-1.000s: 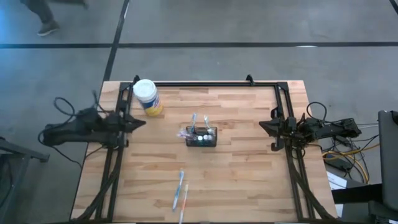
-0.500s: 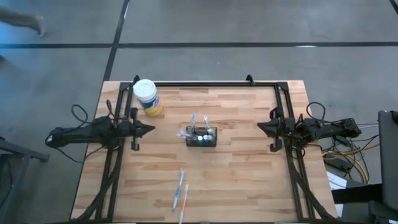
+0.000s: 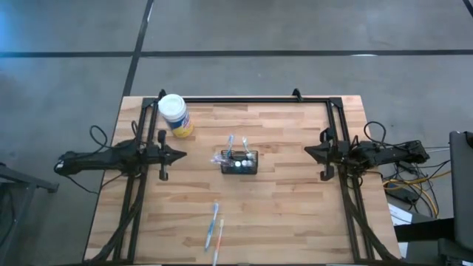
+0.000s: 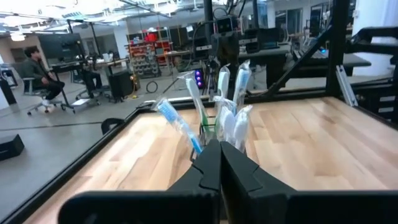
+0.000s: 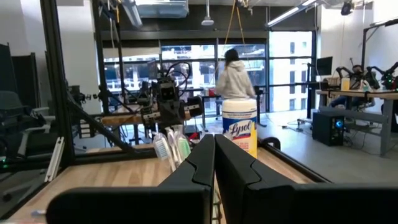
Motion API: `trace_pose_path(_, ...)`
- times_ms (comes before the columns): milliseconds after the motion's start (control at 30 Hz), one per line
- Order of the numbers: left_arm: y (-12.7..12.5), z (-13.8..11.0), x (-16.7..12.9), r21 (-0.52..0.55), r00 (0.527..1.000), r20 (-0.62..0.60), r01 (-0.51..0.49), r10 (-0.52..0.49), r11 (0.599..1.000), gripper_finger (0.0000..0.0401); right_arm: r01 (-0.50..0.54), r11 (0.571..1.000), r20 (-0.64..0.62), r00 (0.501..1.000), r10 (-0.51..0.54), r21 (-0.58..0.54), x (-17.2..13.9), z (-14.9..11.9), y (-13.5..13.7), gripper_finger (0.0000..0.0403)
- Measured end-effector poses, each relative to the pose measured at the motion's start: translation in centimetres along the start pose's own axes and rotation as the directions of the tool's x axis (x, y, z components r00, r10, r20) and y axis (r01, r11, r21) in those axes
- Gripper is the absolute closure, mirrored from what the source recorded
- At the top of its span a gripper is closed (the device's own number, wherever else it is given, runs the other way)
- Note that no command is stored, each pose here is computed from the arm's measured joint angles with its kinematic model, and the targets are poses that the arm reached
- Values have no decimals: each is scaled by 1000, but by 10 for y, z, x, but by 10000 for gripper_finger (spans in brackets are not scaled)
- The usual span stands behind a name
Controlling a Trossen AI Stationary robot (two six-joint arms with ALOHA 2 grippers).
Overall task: Pick & Place toothbrushing station
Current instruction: Put the blue toothbrush into the wire organizer
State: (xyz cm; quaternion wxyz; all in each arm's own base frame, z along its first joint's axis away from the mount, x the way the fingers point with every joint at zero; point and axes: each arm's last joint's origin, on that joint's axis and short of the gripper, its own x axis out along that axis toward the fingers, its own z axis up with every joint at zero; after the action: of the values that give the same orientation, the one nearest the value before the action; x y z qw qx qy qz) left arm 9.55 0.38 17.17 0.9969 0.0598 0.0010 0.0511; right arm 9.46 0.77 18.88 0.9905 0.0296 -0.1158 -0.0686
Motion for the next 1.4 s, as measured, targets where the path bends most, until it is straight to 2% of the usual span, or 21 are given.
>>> trace_pose_path(233,0,0,0,-84,1000,3,1,-1,996,390,0,1000,-4,1000,0,3,0,0,0,394)
trace_pose_path(367,-1,3,1,-121,999,-11,49,-51,991,390,0,1000,-3,1000,0,0,0,0,0,394)
trace_pose_path(533,-4,26,5,-140,993,-18,116,-120,983,397,0,1000,-2,1000,0,-1,0,0,0,394)
trace_pose_path(667,-6,58,13,-162,989,-37,137,-145,977,398,0,1000,-2,1000,0,-5,0,0,0,394)
trace_pose_path(833,-16,90,32,-230,960,-190,160,-206,960,399,-1,1000,-11,1000,1,-8,0,-1,0,394)
trace_pose_path(967,-33,111,51,-299,917,-320,142,-240,944,399,-10,1000,-11,1000,9,-12,0,-1,0,394)
trace_pose_path(1133,-69,127,78,-366,879,-407,92,-248,926,399,-15,1000,-13,1000,14,-15,0,-1,0,394)
trace_pose_path(1267,-103,120,97,-378,835,-504,17,-221,926,398,-72,997,-16,997,72,-14,0,-2,2,394)
trace_pose_path(1333,-119,120,105,-429,829,-517,-36,-213,903,399,-102,995,-16,995,102,-7,0,-2,3,394)
trace_pose_path(1400,-133,107,110,-446,787,-584,-107,-199,888,398,-127,992,-16,992,127,-6,0,-2,4,394)
